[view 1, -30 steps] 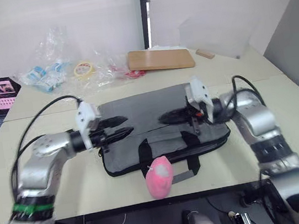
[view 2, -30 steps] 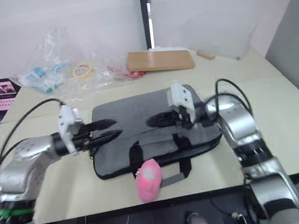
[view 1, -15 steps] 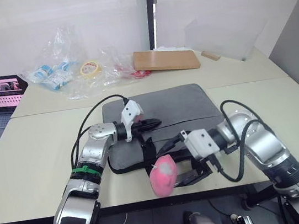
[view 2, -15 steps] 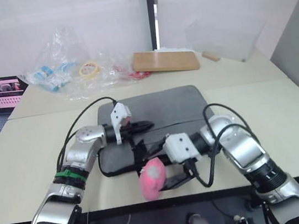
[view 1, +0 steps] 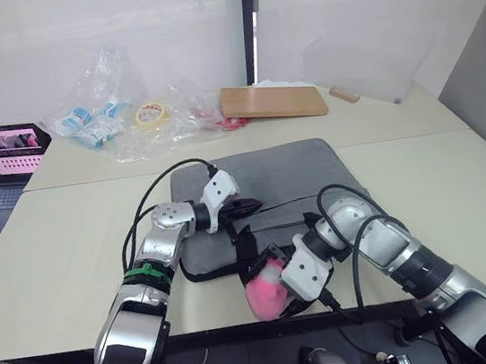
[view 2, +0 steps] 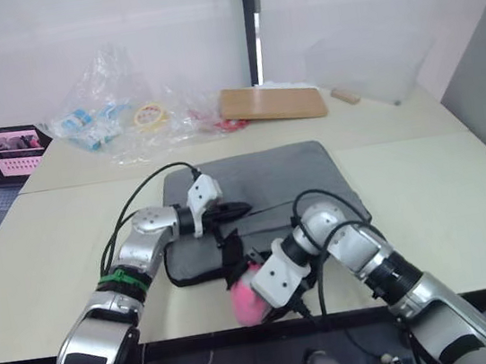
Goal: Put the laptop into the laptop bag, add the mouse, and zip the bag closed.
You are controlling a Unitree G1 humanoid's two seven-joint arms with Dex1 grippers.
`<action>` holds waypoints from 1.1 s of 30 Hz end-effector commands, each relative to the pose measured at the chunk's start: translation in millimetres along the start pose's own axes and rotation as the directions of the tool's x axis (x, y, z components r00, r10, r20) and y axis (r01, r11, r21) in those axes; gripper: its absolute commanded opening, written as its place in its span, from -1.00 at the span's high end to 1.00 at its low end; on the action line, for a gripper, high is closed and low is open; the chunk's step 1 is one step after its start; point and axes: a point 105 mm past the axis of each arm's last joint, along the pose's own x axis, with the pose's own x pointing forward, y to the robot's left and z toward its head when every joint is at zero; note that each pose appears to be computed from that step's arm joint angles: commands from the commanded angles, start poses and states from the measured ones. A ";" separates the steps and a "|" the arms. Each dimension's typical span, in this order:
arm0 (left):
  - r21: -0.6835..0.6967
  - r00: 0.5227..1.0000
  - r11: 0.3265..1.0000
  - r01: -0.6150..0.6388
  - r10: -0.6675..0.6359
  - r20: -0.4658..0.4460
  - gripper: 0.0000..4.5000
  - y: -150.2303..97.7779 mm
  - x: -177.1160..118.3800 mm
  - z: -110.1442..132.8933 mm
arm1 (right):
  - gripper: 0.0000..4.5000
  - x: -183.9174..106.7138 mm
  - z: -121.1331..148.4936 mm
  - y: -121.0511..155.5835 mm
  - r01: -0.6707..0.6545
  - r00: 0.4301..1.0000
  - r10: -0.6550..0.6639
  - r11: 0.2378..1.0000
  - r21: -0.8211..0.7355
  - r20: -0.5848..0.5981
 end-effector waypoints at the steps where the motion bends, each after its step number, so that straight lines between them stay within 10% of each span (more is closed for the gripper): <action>1: -0.049 0.997 0.999 -0.005 0.001 -0.083 1.00 -4.8 -7.0 -25.4 | -0.31 -5.4 0.1 0.1 0.005 1.000 -0.006 0.999 -0.038 -0.007; 10: -0.059 0.997 0.998 -0.001 -0.004 -0.080 1.00 -10.0 -4.0 -28.8 | 0.99 -24.4 13.8 6.0 0.090 0.994 -0.094 0.993 0.073 0.051; 20: -0.092 0.994 0.996 -0.021 0.010 -0.112 1.00 -18.8 -5.7 -52.9 | 0.99 -49.9 29.5 51.1 0.095 0.995 -0.096 0.961 0.258 -0.007; 33: -0.117 0.999 0.993 -0.021 0.017 -0.034 1.00 -35.1 -11.9 -60.7 | 0.99 -47.5 22.7 40.5 0.198 0.980 -0.197 0.925 0.324 -0.036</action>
